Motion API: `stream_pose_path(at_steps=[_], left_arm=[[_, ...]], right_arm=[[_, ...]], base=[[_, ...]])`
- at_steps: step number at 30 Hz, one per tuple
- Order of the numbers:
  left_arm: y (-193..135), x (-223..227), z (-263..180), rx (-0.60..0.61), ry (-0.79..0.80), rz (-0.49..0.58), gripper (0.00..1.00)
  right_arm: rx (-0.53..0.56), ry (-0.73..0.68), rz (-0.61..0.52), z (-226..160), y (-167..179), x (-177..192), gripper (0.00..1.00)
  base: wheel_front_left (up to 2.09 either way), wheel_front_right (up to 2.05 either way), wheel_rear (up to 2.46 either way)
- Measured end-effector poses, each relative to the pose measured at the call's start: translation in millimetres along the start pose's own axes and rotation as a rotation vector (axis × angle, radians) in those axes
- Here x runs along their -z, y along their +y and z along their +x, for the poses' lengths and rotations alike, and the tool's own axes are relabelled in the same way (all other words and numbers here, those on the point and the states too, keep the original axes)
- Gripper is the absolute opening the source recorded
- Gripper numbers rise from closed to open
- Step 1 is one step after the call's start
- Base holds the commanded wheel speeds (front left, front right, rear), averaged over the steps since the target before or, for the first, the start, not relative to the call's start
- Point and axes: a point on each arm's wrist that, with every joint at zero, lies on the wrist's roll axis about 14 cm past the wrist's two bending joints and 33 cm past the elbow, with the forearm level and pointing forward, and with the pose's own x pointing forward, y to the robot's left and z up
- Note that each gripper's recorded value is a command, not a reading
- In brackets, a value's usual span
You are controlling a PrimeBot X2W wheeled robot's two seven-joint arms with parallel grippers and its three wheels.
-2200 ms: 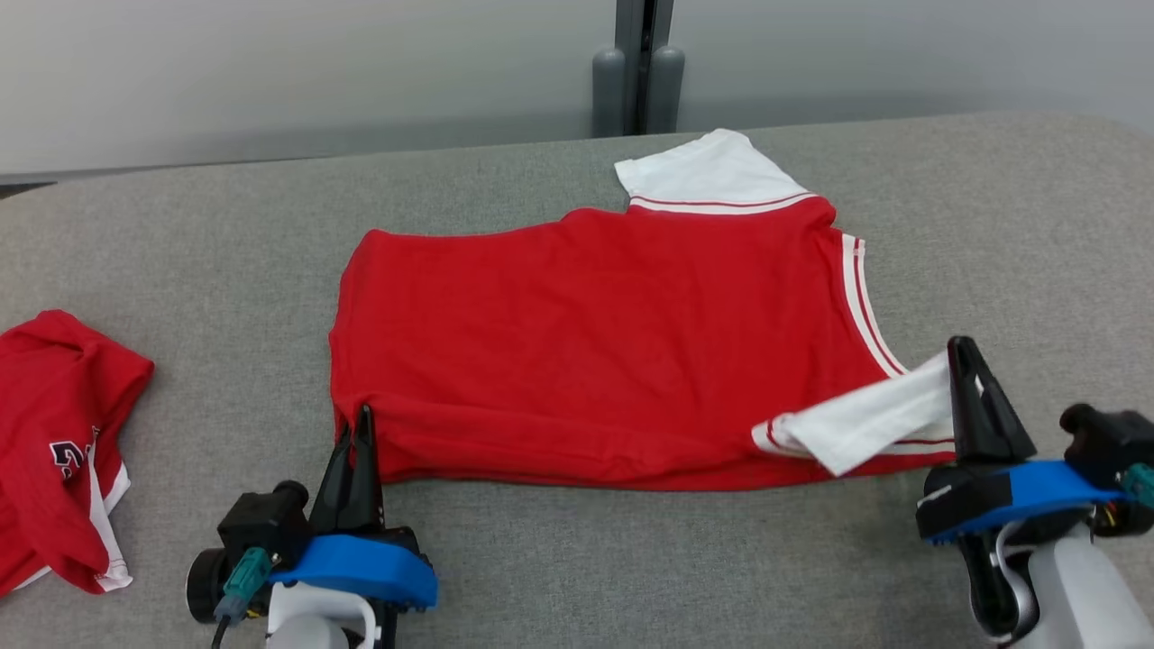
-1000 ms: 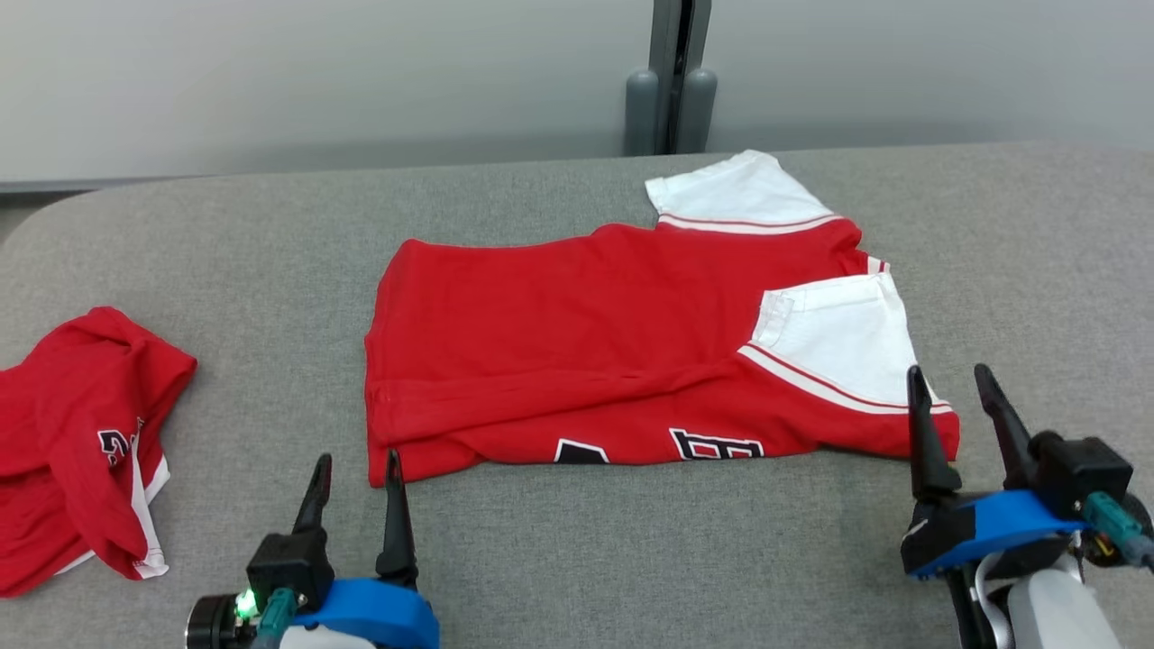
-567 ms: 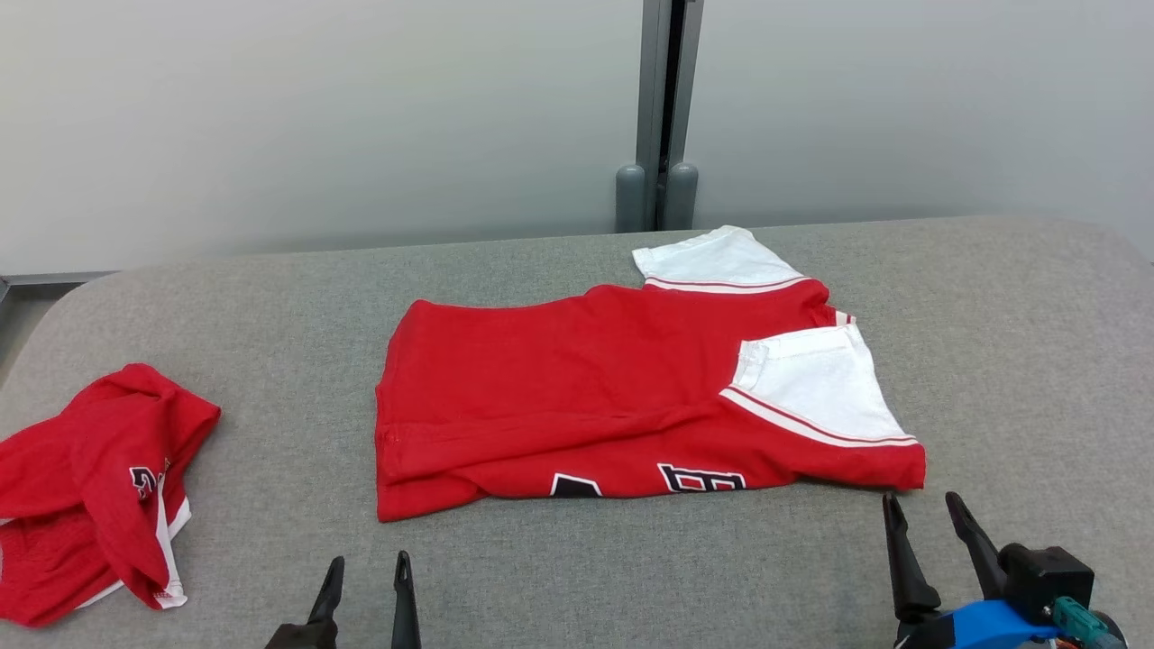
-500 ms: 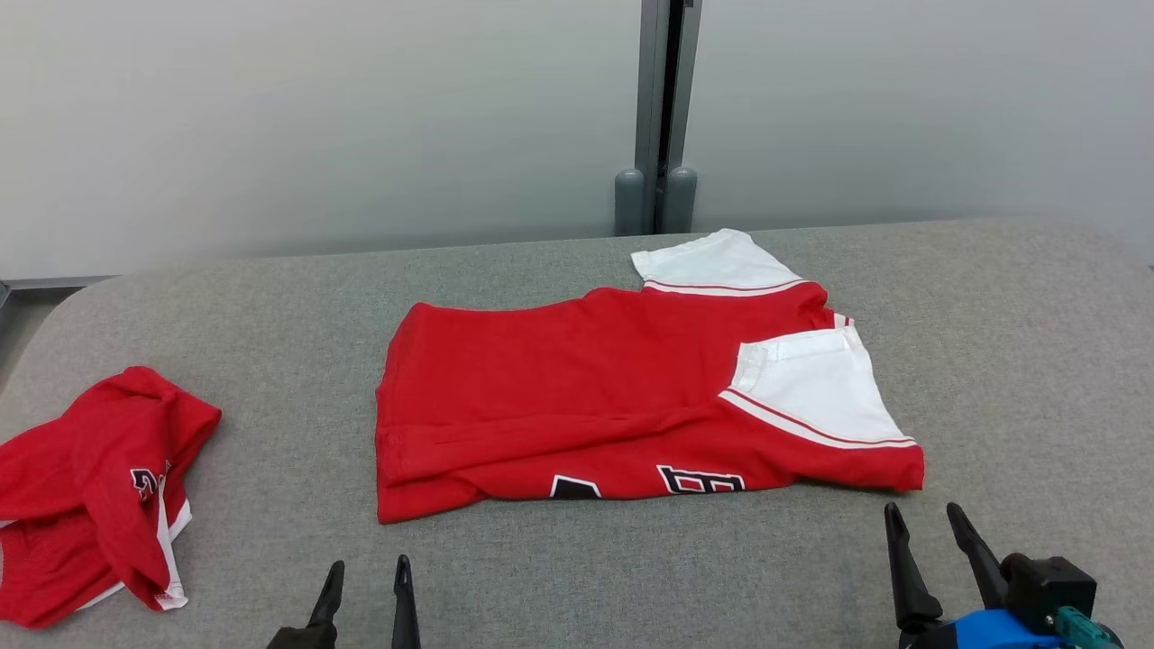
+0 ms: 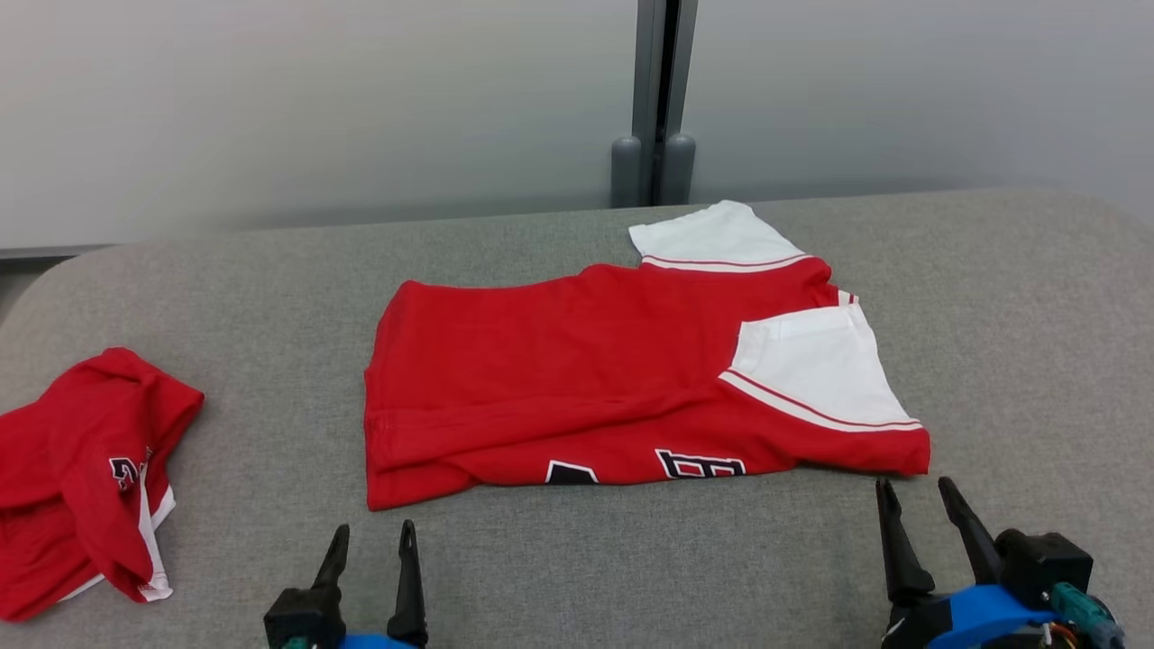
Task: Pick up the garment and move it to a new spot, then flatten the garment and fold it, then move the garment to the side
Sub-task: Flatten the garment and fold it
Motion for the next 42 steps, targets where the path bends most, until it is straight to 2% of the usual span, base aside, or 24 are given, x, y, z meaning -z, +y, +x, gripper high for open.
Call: stream_pose_path(at_steps=[6,11,19,20,21,23,28,32,33,35,42], left_arm=[[3,0,37,-0.005,0.026,-0.02,1.0],[11,20,59,-0.037,0.102,-0.042,1.0],[13,43,73,-0.044,0.182,-0.07,1.0],[10,46,73,-0.034,0.191,-0.073,0.93],[9,48,73,-0.024,0.2,-0.074,0.48],[5,50,75,0.002,0.209,-0.064,0.0],[-6,53,77,0.047,0.222,-0.074,0.0],[-7,53,78,0.052,0.223,-0.073,0.0],[-7,53,78,0.052,0.221,-0.073,0.0],[-7,50,78,0.052,0.214,-0.077,0.0],[-4,15,83,0.033,0.102,-0.091,0.0]], right_arm=[[-0.012,0.006,0.016,24,4,1,1.0],[-0.02,0.017,0.016,42,6,5,1.0],[0.048,-0.015,0.021,61,-16,-4,1.0],[0.06,-0.012,0.018,61,-21,-3,1.0],[0.071,-0.004,0.015,62,-24,-1,1.0],[0.098,0.021,0.011,62,-33,6,1.0],[0.133,0.088,0.023,66,-42,26,1.0],[0.131,0.193,0.055,64,-37,58,1.0],[0.123,0.201,0.067,66,-33,60,0.89],[0.105,0.201,0.079,74,-27,59,0.0],[0.103,0.108,0.134,83,-22,29,0.0]], base=[[0.0,0.0,0.0],[0.0,0.0,0.0],[0.0,0.0,0.0],[0.0,0.0,0.0],[0.0,0.0,0.0],[0.0,0.0,0.0],[0.0,0.0,0.0],[0.0,0.0,0.0],[0.0,0.0,0.0],[0.0,0.0,0.0],[0.0,0.0,0.0]])
